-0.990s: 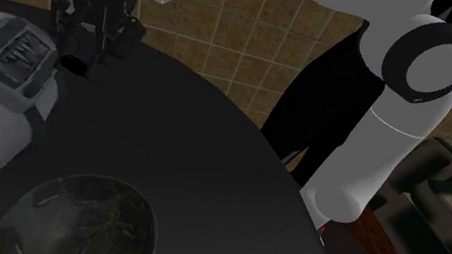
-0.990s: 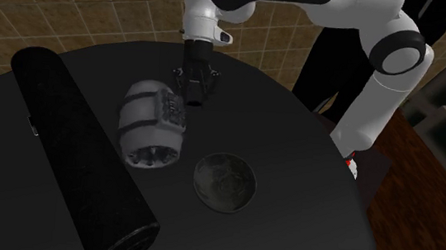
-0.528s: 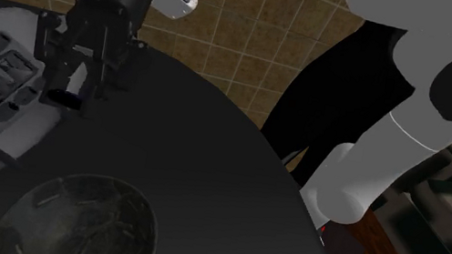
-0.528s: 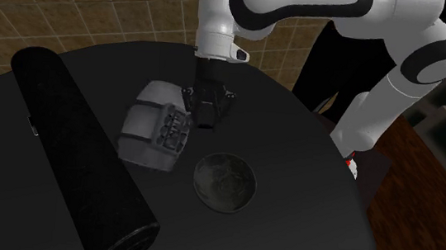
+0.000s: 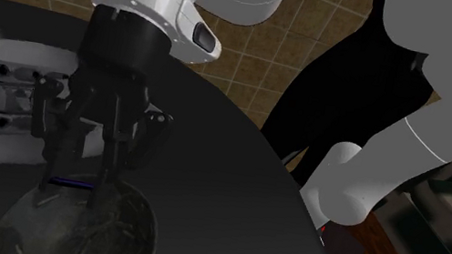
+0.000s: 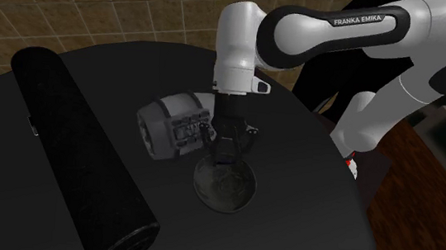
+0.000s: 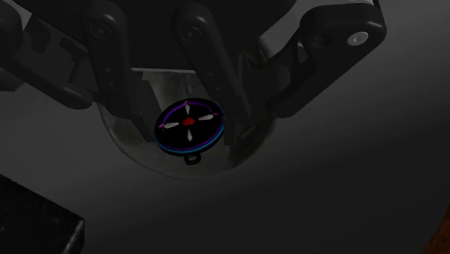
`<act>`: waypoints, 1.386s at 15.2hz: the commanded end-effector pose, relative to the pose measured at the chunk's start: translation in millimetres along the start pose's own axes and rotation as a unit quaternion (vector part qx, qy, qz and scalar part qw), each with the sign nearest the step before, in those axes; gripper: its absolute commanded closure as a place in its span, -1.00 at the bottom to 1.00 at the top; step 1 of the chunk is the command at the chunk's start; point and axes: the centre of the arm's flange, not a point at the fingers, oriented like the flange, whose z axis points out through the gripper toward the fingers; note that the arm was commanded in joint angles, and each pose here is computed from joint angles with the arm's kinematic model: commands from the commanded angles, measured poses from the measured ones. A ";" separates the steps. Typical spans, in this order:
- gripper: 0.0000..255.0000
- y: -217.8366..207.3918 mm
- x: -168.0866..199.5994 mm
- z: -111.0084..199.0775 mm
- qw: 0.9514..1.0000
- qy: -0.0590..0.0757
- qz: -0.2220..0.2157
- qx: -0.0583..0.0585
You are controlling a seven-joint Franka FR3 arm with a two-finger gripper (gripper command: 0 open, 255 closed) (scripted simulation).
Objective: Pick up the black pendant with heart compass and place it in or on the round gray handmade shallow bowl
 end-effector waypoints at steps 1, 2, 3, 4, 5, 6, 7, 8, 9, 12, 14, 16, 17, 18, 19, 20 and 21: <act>1.00 3.7 2.7 10.6 1.000 0.000 0.001 0.000; 1.00 2.9 6.3 14.4 1.000 0.000 0.001 0.000; 1.00 2.0 9.9 18.2 1.000 0.000 0.001 0.000; 1.00 1.2 13.4 21.9 1.000 0.000 0.001 0.000; 1.00 0.3 17.0 25.7 1.000 0.000 0.001 0.000; 1.00 -0.5 20.6 29.5 1.000 0.000 0.001 0.000; 1.00 -1.3 24.2 33.3 1.000 0.000 0.001 0.000; 1.00 -2.2 27.8 37.1 1.000 0.000 0.001 0.000; 1.00 -3.0 31.4 40.9 1.000 0.000 0.001 0.000; 1.00 -5.1 40.2 50.2 1.000 0.000 0.001 0.000; 1.00 -5.0 40.2 50.2 1.000 0.000 0.001 0.000; 1.00 -5.1 40.2 50.2 1.000 0.000 0.001 0.000; 1.00 -5.1 40.2 50.2 1.000 0.000 0.001 0.000; 1.00 -5.1 40.2 50.2 1.000 0.000 0.001 0.000; 1.00 -5.1 40.2 50.2 1.000 0.000 0.001 0.000; -1.00 -4.0 39.6 51.5 1.000 0.000 0.001 0.000; -1.00 -6.0 38.3 52.4 1.000 0.000 0.001 0.000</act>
